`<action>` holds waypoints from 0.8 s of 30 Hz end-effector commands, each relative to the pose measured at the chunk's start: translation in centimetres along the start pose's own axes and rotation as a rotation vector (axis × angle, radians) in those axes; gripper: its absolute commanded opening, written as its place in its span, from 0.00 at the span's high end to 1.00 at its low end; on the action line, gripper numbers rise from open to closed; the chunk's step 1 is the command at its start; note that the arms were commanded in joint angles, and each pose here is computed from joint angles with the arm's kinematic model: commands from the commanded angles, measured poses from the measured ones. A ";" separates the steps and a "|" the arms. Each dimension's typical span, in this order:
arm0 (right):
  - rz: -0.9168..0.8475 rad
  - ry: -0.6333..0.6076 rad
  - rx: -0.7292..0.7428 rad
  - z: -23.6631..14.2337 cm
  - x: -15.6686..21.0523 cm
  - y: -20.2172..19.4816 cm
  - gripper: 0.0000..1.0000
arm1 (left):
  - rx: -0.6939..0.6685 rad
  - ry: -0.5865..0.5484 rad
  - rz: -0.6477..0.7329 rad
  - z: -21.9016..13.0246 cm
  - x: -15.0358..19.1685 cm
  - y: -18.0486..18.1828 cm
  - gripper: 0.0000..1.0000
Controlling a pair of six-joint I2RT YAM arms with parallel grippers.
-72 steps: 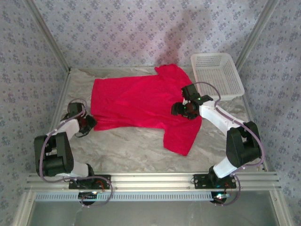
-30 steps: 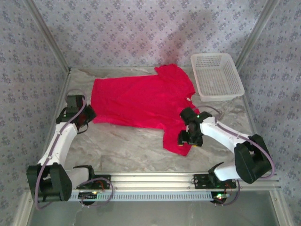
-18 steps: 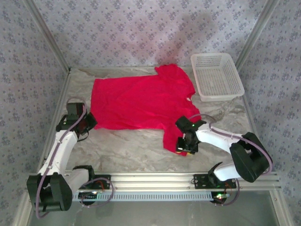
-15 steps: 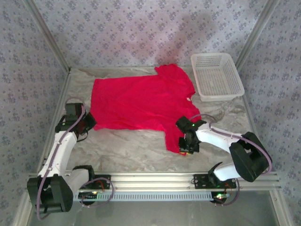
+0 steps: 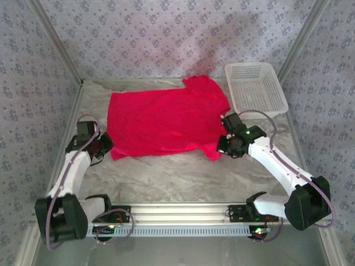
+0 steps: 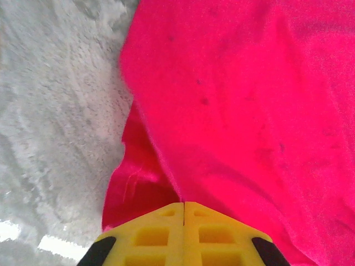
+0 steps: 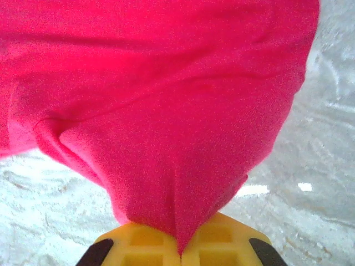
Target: Fold the inside-out t-shirt
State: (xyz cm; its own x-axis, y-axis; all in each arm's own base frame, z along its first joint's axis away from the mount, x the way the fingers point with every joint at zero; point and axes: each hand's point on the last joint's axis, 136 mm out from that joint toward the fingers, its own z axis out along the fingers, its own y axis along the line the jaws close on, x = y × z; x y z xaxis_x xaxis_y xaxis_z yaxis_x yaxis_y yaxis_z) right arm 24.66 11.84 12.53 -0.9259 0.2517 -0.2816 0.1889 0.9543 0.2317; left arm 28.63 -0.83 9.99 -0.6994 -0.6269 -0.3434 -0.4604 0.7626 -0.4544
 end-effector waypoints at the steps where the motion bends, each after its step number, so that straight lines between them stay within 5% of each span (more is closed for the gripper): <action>1: -0.015 -0.012 0.015 1.0 -1.7 0.4 1.00 | 0.053 0.027 -0.020 2.6 -0.8 -1.1 1.00; 10: -0.043 0.053 0.054 4.2 -3.9 1.3 1.00 | -0.012 0.120 -0.013 7.2 -2.9 -1.2 0.97; 16: -0.052 0.083 0.046 5.2 -4.0 1.5 1.00 | -0.070 0.093 -0.045 5.6 -2.8 1.2 0.55; 24: -0.073 0.091 0.032 5.9 -4.0 1.7 1.00 | -0.055 0.064 -0.048 3.2 -1.4 1.9 0.58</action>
State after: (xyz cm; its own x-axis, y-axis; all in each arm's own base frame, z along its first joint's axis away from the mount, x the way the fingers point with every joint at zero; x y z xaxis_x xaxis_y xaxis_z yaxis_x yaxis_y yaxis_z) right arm 30.04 13.11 8.16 -0.9622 0.1832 -0.2013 0.1506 0.9744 0.1670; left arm 31.97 1.33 7.80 -0.6893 -0.6592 -0.3005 -0.5137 0.7372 -0.4389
